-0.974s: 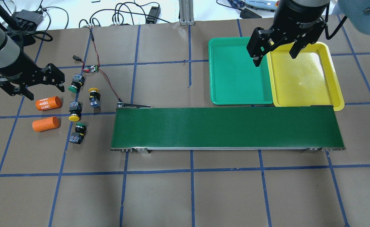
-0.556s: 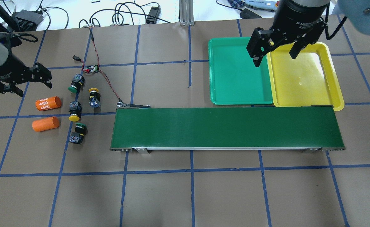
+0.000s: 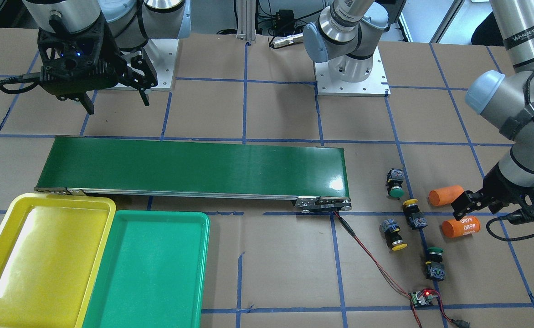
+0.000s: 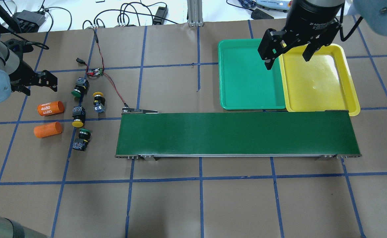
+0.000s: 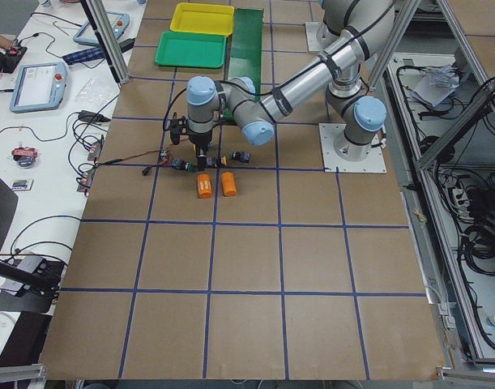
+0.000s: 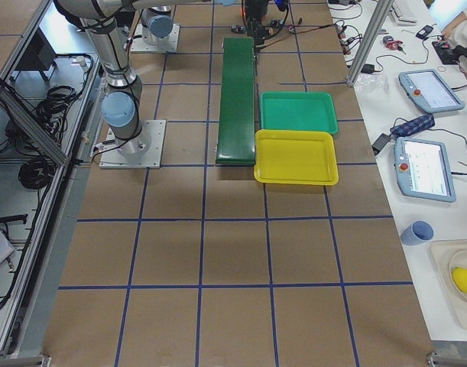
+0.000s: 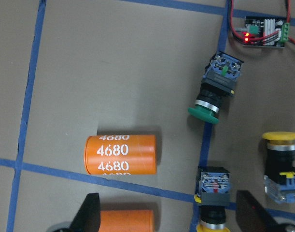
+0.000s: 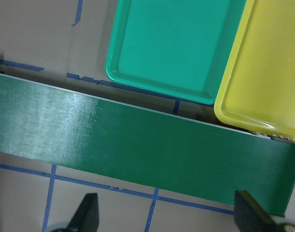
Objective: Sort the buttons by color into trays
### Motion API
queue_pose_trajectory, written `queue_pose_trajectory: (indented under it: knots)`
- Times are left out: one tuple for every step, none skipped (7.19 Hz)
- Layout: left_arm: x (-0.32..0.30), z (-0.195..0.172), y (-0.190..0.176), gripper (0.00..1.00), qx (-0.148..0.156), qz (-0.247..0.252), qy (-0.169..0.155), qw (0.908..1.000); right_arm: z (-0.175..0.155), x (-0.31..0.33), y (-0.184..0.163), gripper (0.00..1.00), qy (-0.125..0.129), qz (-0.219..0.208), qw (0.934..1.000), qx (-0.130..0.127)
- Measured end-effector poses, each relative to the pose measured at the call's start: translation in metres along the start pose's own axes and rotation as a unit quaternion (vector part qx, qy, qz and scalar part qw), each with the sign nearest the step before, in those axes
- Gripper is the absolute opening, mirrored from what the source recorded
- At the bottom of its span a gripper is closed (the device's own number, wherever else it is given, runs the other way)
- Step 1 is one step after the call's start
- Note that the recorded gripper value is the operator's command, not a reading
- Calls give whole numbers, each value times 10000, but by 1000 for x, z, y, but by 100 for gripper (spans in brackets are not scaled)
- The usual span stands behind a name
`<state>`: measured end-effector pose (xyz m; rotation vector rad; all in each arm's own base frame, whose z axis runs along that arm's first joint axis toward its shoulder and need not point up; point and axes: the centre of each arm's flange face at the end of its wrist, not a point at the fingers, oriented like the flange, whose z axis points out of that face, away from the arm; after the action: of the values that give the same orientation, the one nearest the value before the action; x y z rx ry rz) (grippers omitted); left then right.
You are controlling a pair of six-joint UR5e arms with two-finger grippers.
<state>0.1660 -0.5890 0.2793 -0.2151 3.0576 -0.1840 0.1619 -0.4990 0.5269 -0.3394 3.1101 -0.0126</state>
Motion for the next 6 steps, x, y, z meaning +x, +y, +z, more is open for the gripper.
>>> queue_pose_trajectory:
  knots:
    - [-16, 19, -2, 100, -22, 16, 2, 10000, 0, 0, 0, 100, 3, 0, 10000, -1]
    - [-25, 37, -5, 100, -37, 27, 9, 10000, 0, 0, 0, 100, 4, 0, 10000, 2]
    - [-29, 50, -10, 100, -48, 75, 38, 10000, 0, 0, 0, 100, 6, -2, 10000, 5]
    - [-30, 59, -15, 100, -40, 161, 122, 9998, 0, 0, 0, 100, 6, -3, 10000, 5]
    - [-30, 67, -17, 100, -40, 229, 243, 9994, 0, 0, 0, 100, 6, -2, 10000, 4]
    - [-29, 73, -17, 100, -74, 255, 314, 9992, 0, 0, 0, 100, 6, -1, 10000, 4]
